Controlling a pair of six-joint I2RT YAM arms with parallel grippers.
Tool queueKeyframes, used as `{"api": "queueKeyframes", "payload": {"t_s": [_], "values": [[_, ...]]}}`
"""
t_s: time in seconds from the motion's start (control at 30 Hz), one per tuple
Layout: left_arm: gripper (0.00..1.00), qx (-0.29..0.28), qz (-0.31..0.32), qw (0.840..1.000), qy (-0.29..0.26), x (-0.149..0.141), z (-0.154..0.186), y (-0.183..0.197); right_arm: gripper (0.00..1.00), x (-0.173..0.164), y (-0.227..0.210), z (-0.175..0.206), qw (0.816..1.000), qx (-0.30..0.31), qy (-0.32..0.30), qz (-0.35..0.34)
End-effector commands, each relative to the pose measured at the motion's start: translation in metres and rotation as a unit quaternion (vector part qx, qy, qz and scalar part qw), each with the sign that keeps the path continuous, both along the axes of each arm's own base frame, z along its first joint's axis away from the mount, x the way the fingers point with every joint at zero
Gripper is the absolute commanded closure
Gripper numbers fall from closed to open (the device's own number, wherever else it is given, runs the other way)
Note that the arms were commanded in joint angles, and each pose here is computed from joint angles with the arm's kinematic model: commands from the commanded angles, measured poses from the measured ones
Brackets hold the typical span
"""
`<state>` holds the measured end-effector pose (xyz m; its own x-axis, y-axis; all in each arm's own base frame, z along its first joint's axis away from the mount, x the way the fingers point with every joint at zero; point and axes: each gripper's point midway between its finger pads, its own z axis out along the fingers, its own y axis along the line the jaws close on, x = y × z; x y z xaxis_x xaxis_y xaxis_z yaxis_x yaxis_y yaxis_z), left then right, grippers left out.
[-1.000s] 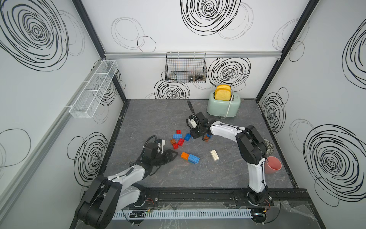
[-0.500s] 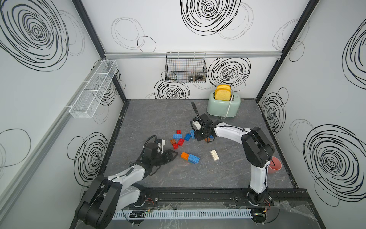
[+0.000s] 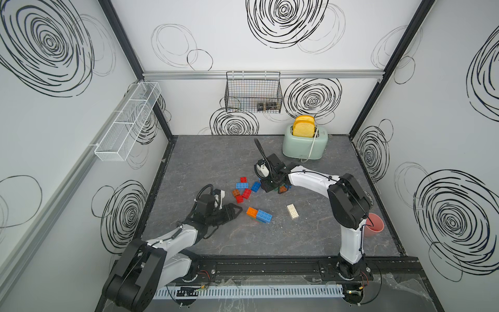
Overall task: Assemble a heart with lego
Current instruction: Pick up the lego brick from the center of the board.
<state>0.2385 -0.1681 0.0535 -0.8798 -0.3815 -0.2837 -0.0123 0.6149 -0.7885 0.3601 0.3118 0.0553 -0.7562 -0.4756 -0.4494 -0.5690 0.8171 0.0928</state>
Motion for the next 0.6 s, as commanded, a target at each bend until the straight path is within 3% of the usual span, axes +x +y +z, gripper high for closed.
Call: {"api": "queueKeyframes", "payload": {"t_s": [0.0, 0.57], "values": [[0.37, -0.006, 0.002, 1.000, -0.022, 0.008, 0.009, 0.000, 0.53, 0.000, 0.000, -0.010, 1.000, -0.015, 0.013, 0.006], [0.37, -0.006, 0.005, 1.000, -0.023, 0.009, 0.009, 0.001, 0.50, 0.017, 0.005, -0.036, 0.999, -0.031, 0.019, 0.001]]}}
